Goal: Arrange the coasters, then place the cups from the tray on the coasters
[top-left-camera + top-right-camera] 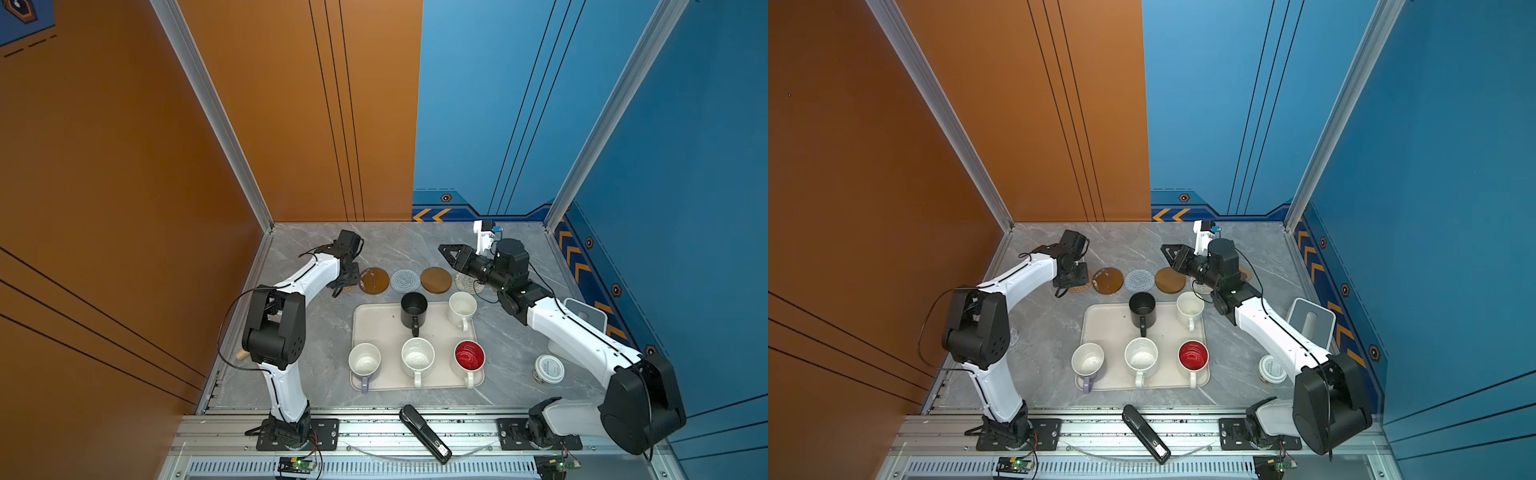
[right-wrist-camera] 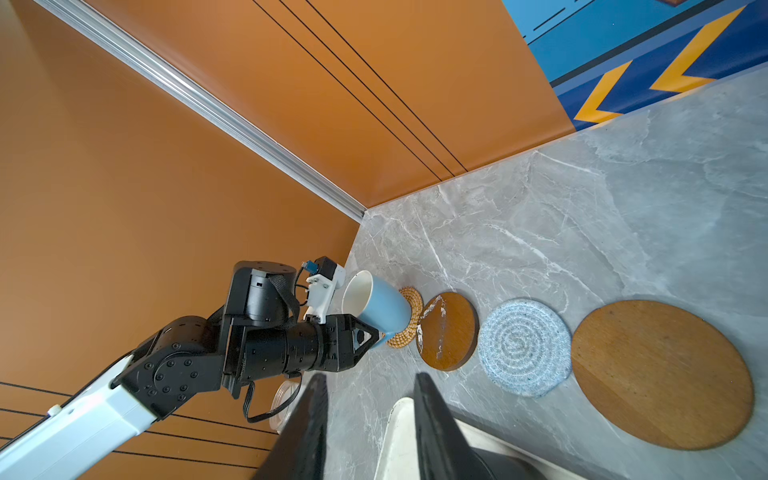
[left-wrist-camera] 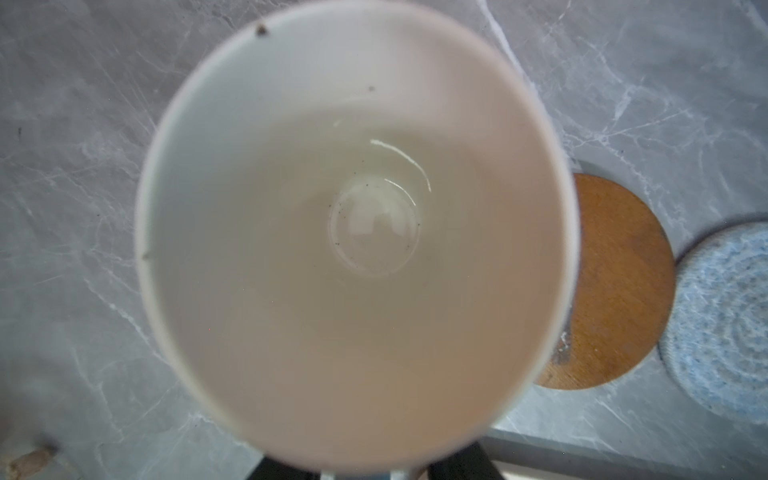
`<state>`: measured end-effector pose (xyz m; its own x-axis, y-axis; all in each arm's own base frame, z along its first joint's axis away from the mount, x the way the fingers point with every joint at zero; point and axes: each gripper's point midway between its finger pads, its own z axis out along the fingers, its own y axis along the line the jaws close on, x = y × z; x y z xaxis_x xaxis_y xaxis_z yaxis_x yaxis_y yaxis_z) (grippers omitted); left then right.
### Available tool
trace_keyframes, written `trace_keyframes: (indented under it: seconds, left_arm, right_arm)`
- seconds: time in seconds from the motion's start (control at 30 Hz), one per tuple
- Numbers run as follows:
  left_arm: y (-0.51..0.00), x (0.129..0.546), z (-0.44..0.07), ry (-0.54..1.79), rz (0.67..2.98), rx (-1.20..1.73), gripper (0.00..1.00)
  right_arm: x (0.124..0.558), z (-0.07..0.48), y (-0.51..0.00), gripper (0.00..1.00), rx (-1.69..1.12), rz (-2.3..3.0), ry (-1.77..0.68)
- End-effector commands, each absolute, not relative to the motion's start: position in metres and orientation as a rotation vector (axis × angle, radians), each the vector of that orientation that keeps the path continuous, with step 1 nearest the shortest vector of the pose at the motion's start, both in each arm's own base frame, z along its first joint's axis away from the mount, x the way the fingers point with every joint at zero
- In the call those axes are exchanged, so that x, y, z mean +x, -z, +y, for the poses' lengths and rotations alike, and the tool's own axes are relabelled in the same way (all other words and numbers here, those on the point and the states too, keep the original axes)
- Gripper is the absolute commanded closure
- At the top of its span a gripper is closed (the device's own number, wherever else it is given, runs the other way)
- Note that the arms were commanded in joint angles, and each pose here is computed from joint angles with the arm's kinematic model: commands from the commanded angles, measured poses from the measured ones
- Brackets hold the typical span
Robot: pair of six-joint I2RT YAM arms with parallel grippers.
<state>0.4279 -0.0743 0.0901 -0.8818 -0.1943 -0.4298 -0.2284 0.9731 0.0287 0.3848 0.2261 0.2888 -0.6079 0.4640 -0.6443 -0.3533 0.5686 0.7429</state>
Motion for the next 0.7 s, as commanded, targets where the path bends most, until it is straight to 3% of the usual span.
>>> trace_keyframes:
  seconds: [0.0,0.27,0.67]
  left_arm:
    - [-0.105,0.423,-0.073,-0.077,2.661,-0.299,0.59]
    - [-0.136,0.413,-0.071,-0.042,2.595,-0.296,0.57]
    - [-0.196,0.375,-0.102,0.1,2.476,-0.165,0.55]
  right_arm:
    - [0.381,0.233,-0.305,0.67,0.051,1.885,-1.181]
    - [0.371,0.226,-0.3,0.67,0.046,1.954,-1.098]
    - [0.306,0.167,-0.254,0.64,-0.003,2.325,-0.616]
